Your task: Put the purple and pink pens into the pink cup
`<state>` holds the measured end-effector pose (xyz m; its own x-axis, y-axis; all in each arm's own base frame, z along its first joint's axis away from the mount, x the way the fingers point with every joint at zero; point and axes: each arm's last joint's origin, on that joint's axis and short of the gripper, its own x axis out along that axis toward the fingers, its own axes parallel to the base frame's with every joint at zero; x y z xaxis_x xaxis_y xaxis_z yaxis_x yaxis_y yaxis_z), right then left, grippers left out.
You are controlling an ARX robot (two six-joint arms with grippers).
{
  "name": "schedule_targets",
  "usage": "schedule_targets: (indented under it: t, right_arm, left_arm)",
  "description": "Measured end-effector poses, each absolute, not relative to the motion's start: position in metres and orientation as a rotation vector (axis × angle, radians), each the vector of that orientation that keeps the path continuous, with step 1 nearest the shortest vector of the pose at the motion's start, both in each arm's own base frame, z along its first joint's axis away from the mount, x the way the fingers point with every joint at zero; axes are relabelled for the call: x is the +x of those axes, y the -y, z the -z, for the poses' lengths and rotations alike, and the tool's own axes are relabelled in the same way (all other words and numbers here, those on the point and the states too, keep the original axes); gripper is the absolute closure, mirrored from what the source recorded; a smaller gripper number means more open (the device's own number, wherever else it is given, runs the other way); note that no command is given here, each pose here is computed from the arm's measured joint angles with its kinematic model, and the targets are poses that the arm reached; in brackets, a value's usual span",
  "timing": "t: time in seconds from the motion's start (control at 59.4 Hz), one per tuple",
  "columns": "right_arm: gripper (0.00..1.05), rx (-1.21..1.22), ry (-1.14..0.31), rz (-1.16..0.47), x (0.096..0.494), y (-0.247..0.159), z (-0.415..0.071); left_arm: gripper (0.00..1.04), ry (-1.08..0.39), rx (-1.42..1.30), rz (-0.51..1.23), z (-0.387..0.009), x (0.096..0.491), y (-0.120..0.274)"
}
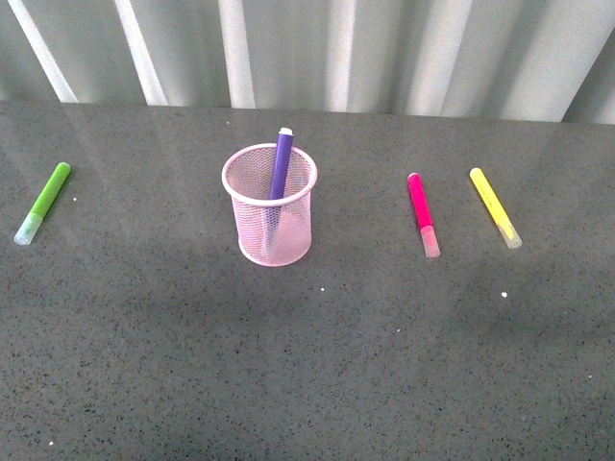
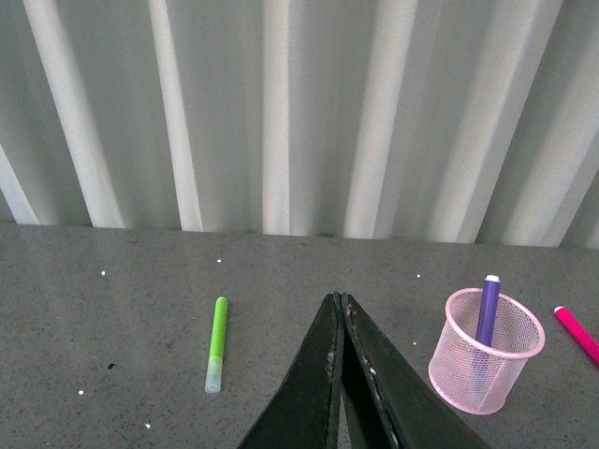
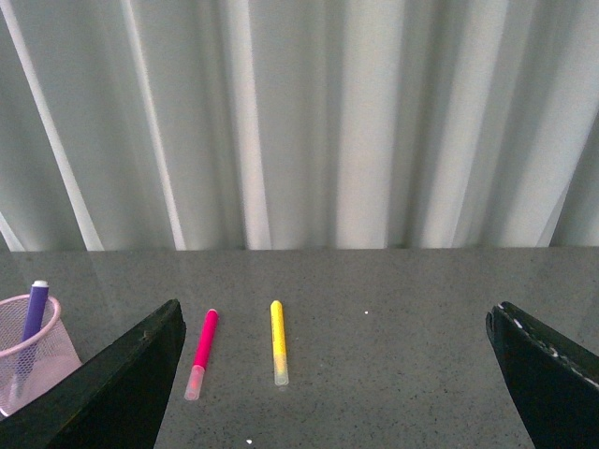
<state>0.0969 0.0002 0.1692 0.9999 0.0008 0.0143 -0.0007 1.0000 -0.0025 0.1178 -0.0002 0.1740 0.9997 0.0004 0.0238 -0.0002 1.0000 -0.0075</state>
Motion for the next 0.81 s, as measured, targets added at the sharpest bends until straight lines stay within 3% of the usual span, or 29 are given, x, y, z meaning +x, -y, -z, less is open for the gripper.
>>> schedule_targets:
  t: [0.808]
  right_arm:
    - [0.07, -0.002, 0.014, -0.001, 0.097, 0.0, -0.169]
  left_arm:
    - [1.01, 0.018, -0.007, 0.002, -0.17, 0.097, 0.0]
